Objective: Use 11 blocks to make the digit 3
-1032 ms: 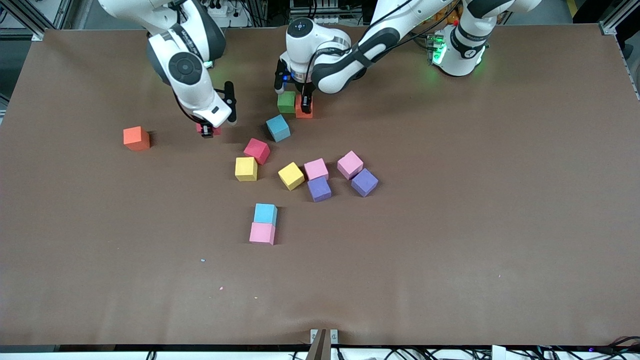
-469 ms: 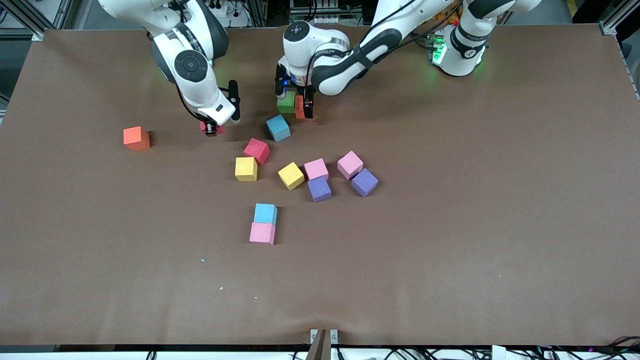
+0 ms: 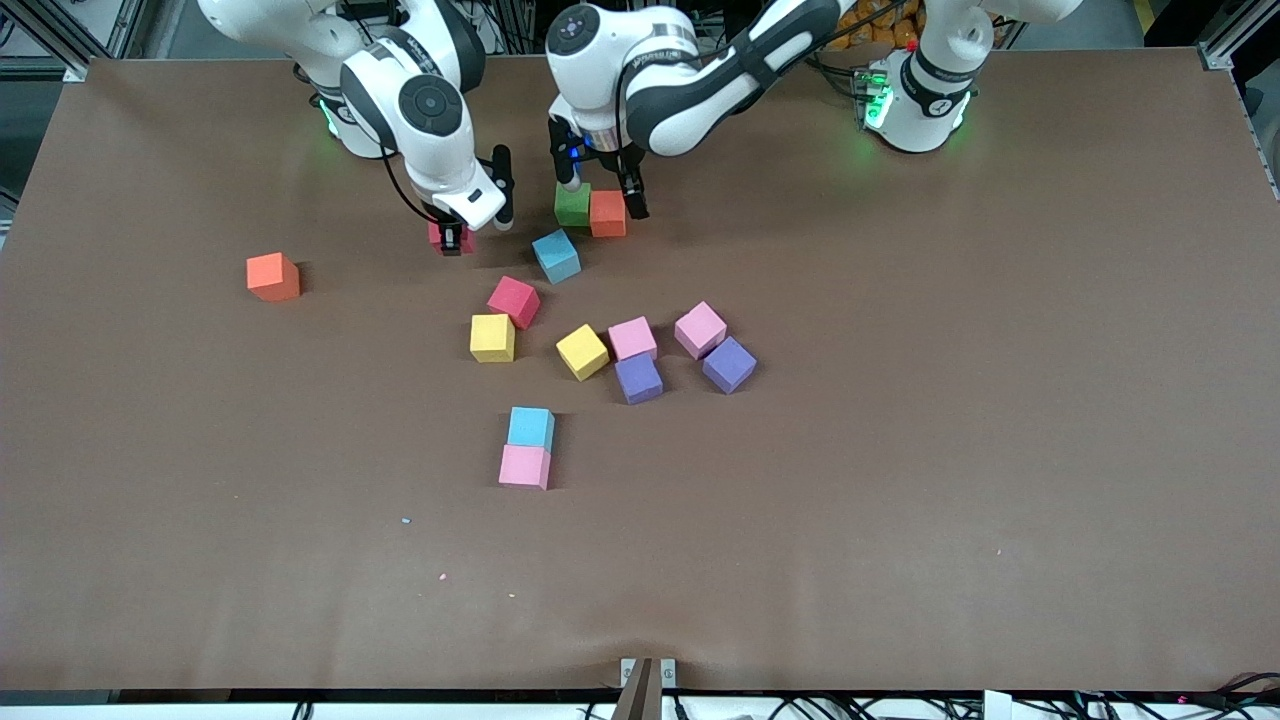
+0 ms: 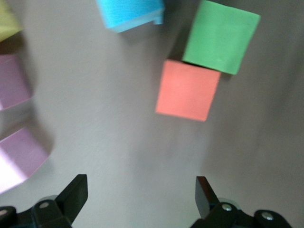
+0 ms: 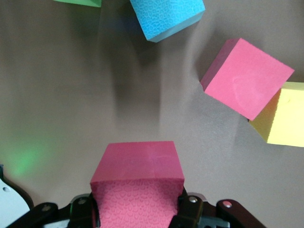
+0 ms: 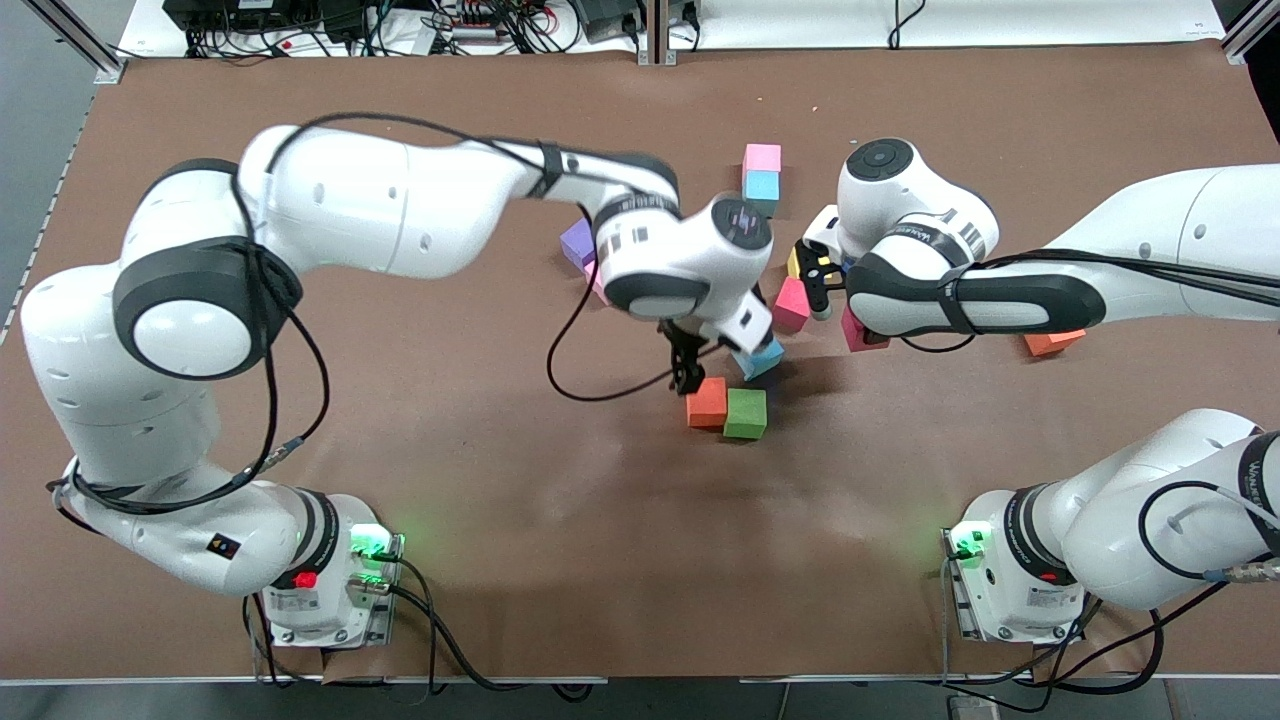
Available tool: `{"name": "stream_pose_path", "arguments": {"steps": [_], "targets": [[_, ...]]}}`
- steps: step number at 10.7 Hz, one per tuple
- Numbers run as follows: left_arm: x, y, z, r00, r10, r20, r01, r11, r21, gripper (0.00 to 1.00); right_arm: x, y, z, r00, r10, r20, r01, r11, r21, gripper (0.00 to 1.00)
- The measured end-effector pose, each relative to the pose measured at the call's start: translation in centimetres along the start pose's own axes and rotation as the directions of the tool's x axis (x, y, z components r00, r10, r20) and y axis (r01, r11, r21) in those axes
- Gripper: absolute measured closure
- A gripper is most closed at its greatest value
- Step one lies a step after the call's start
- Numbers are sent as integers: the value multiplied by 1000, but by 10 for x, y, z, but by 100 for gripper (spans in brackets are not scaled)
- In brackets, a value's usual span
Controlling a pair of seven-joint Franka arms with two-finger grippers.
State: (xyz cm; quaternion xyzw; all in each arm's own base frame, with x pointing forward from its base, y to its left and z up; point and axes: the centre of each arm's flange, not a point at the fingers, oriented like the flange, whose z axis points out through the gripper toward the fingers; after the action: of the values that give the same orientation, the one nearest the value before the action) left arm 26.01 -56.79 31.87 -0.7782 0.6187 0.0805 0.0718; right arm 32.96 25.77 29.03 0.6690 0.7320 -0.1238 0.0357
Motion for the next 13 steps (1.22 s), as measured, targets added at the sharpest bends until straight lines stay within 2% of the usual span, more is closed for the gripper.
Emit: {"name": "stream_pose_path", "arguments": {"steps": [2,4,6,10,13], "targets": [[-4,-59,-18,994,-111,9,110,994,5,0,11,-8,2,1000,14,0,-14,1000,-10,44],[-11,-110,2,982,-187,22,187,982,4,0,22,-16,4,1000,23,5,-23,1000,-14,44],[-10,-152,31,970,-244,-5,244,970,-9,0,35,-26,8,999,41,15,-41,999,-16,44],[-30,-235,66,966,-242,-88,240,970,-24,0,71,-53,17,995,95,21,-95,995,-26,44],[-29,-252,100,958,-262,-116,258,965,-51,0,102,-78,25,994,109,-5,-109,994,-27,44]]}}
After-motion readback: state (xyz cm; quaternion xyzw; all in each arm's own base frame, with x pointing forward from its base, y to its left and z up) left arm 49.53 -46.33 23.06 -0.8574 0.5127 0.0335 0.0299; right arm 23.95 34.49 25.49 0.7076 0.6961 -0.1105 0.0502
